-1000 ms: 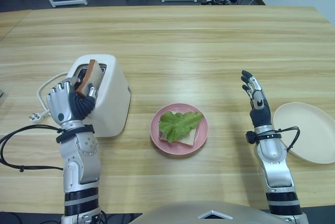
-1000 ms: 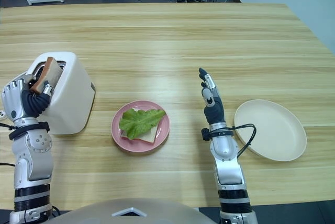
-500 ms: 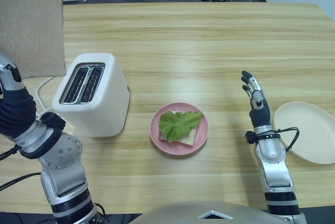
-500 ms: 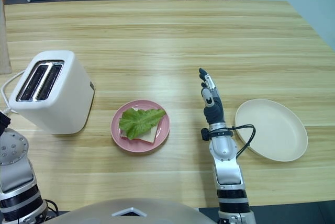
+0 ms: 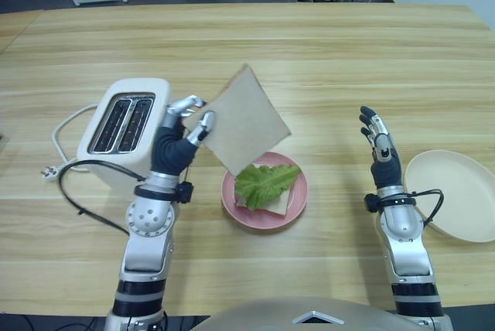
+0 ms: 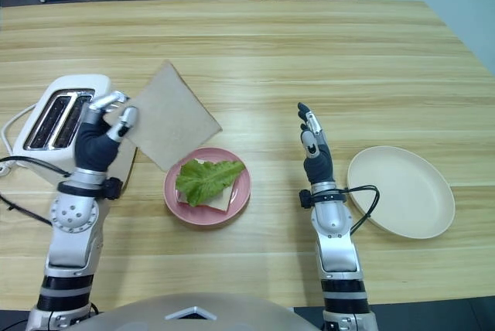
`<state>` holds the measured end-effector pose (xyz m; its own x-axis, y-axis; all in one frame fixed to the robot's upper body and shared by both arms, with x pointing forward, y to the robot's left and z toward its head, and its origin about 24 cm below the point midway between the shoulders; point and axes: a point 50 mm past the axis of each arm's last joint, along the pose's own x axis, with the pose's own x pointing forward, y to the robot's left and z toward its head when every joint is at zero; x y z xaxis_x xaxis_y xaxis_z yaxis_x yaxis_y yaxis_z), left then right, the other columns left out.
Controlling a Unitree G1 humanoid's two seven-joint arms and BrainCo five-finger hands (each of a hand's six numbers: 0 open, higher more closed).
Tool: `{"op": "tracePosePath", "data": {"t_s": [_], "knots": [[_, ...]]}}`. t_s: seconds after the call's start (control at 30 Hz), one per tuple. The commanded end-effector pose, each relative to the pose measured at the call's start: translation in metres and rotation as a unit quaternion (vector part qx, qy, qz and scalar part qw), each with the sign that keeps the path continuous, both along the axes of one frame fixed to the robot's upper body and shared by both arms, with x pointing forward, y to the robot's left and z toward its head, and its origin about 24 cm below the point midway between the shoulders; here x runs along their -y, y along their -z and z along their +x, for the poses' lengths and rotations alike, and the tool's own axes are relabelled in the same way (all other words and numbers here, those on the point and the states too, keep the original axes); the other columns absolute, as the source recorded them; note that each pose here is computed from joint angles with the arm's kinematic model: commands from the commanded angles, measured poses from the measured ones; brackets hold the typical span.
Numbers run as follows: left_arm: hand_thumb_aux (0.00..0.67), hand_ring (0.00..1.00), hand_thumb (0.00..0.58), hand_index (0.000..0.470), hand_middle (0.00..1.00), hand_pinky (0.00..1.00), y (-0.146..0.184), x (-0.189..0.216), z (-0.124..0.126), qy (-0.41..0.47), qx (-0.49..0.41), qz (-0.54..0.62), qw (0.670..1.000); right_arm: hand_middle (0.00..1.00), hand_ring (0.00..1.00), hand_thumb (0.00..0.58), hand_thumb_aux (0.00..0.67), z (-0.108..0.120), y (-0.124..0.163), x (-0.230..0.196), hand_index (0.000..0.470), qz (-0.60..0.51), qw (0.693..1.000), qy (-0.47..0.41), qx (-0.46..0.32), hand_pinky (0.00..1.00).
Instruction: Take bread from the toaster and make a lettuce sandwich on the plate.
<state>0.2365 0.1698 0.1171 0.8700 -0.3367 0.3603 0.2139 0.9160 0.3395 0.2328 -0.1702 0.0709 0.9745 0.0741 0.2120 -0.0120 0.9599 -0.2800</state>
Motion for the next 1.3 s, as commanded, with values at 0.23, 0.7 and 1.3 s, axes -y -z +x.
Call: {"op": "tracePosePath", "data": {"t_s": [0.23, 0.7, 1.3], "knots": [[0.67, 1.0, 0.58, 0.47, 1.0, 1.0, 0.027, 0.01, 0.052, 0.139, -0.112, 0.124, 0.976, 0.0, 0.0, 0.0, 0.0, 0.005, 0.01, 0.002, 0.0, 0.0, 1.0, 0.004, -0.019, 0.0], [0.67, 1.0, 0.58, 0.47, 1.0, 1.0, 0.037, -0.004, 0.071, 0.231, -0.202, 0.147, 0.94, 0.0, 0.0, 0.0, 0.0, 0.006, 0.019, 0.001, 0.0, -0.005, 0.999, 0.002, -0.034, 0.0], [0.67, 1.0, 0.58, 0.47, 1.0, 1.0, 0.091, 0.007, 0.074, 0.277, -0.298, 0.188, 0.894, 0.0, 0.0, 0.0, 0.0, 0.0, 0.016, -0.007, 0.0, -0.063, 0.997, -0.03, -0.024, 0.0]]}}
